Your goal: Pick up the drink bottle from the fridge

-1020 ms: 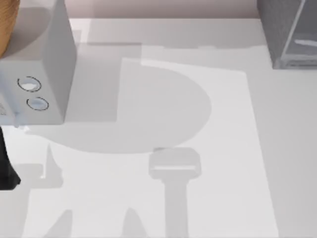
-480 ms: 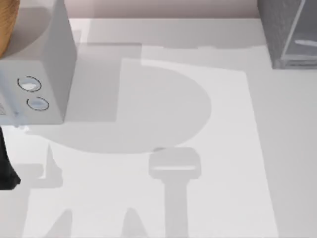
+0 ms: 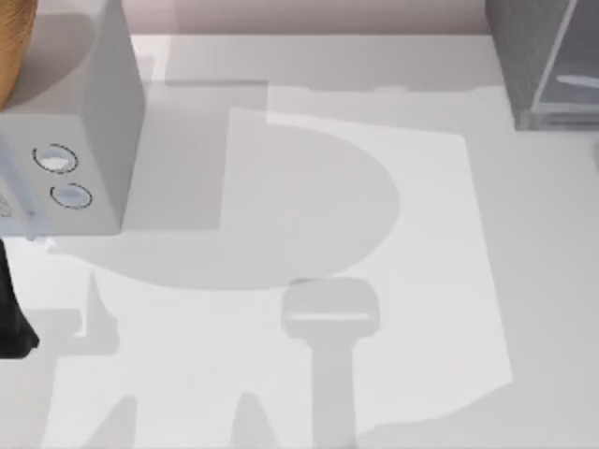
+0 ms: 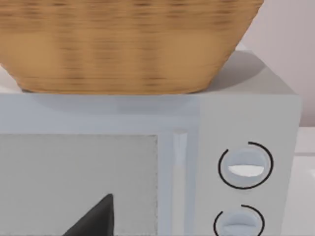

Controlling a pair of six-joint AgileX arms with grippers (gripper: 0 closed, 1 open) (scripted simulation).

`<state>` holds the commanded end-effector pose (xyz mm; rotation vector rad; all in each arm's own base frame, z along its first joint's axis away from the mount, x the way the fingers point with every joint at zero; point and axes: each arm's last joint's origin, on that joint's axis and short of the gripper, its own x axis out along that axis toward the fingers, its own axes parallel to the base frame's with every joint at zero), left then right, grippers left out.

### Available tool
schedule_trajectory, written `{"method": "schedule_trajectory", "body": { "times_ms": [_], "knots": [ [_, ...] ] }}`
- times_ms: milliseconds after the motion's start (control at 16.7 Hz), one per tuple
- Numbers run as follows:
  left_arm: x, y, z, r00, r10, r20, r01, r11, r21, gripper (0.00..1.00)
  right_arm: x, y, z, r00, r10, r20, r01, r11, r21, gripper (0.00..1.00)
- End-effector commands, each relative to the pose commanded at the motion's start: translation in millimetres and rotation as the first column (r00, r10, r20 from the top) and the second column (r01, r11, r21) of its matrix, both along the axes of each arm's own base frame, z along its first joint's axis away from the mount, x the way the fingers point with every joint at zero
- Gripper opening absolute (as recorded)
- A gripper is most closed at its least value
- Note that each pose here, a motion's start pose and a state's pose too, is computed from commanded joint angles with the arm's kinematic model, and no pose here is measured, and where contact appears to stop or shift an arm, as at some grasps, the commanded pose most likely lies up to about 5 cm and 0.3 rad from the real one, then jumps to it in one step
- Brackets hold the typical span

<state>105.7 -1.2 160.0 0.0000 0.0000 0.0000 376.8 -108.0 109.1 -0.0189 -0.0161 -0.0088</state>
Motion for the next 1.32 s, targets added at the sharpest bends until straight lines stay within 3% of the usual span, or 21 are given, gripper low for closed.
{"method": "schedule_trajectory", "body": {
  "times_ms": [240, 660, 1080, 1320],
  "knots": [
    [0.0, 0.0, 0.0, 1.000, 0.000, 0.000, 0.000, 1.000, 0.000, 1.00, 36.0, 14.9, -0.4, 1.000, -0.002, -0.019, 0.002, 1.000, 0.005, 1.00],
    [0.0, 0.0, 0.0, 1.000, 0.000, 0.000, 0.000, 1.000, 0.000, 1.00, 41.0, 14.8, -0.6, 1.000, -0.003, -0.022, 0.003, 1.000, 0.006, 1.00],
    [0.0, 0.0, 0.0, 1.000, 0.000, 0.000, 0.000, 1.000, 0.000, 1.00, 94.2, 15.0, 0.3, 1.000, -0.002, -0.016, 0.002, 1.000, 0.004, 1.00],
    [0.0, 0.0, 0.0, 1.000, 0.000, 0.000, 0.000, 1.000, 0.000, 1.00, 98.5, 15.7, -0.2, 1.000, -0.002, -0.020, 0.002, 1.000, 0.005, 1.00]
  ]
}}
